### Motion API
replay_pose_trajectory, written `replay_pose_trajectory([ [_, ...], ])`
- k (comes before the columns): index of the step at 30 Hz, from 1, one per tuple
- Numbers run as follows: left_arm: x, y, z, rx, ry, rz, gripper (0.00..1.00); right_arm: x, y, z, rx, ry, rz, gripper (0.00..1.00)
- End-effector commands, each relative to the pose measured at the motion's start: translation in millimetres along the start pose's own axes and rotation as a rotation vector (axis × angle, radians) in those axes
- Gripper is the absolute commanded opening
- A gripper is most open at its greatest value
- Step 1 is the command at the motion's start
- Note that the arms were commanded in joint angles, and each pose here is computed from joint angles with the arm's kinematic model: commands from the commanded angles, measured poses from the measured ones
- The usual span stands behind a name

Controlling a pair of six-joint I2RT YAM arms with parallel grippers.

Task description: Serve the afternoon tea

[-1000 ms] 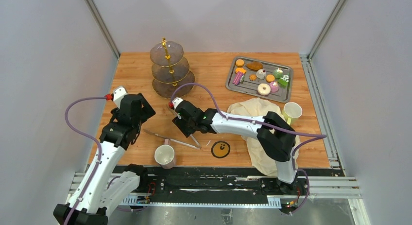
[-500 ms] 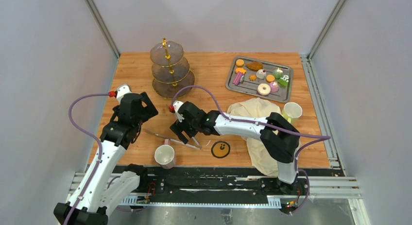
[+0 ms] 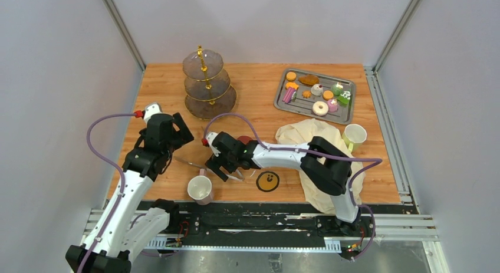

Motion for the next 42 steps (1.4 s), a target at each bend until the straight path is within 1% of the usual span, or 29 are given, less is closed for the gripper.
replay_pose_trajectory([
  [1,-1,-1,0,0.008,-0.01,-0.011,0.96,-16,3,1,0.04,-0.057,-0.018,0.9],
  [6,1,-1,0,0.022,-0.018,-0.01,0.96,-31,4,-6,0.032,-0.124,-0.075,0.9],
  [10,2,-4,-6,0.026,-0.065,-0.003,0.96,-39,6,-9,0.026,-0.152,-0.086,0.9],
  [13,0,-7,-6,0.022,-0.065,0.01,0.96,-41,7,-11,0.022,-0.168,-0.09,0.9],
  [16,0,-8,-7,0.012,-0.068,0.016,0.96,-40,7,-12,0.024,-0.17,-0.093,0.87],
  [18,1,-4,-8,-0.001,-0.071,0.014,0.96,-37,10,-13,0.028,-0.172,-0.1,0.79],
  [19,3,-1,-7,-0.011,-0.07,0.012,0.96,-35,11,-14,0.029,-0.177,-0.103,0.72],
  [21,6,4,-5,-0.024,-0.061,-0.001,0.96,-31,16,-16,0.022,-0.185,-0.119,0.53],
  [24,8,9,-6,-0.02,-0.064,-0.019,0.96,-22,27,-19,-0.002,-0.169,-0.143,0.35],
  [28,15,21,-9,-0.009,-0.083,-0.045,0.96,-3,41,-22,0.0,-0.169,-0.179,0.25],
  [30,17,25,-10,-0.011,-0.089,-0.057,0.96,3,42,-21,0.004,-0.161,-0.178,0.19],
  [31,18,26,-10,-0.012,-0.089,-0.06,0.96,14,49,-19,0.005,-0.147,-0.199,0.18],
  [34,17,28,-10,-0.018,-0.087,-0.061,0.96,19,47,-17,0.01,-0.135,-0.193,0.18],
  [38,15,24,-9,-0.022,-0.082,-0.052,0.96,12,39,-20,0.003,-0.143,-0.174,0.2],
  [42,13,21,-8,-0.019,-0.071,-0.043,0.97,-2,25,-24,-0.009,-0.157,-0.176,0.24],
])
Point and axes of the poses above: each gripper's point midway between its finger pads, its own x axis back along the fingers, its own z axis along the line the jaws close on, y = z × x, the point moved 4 cm from there along x, back along the fingers, and after that the axes turned 11 degrees about -x, right-handed, at the moved point
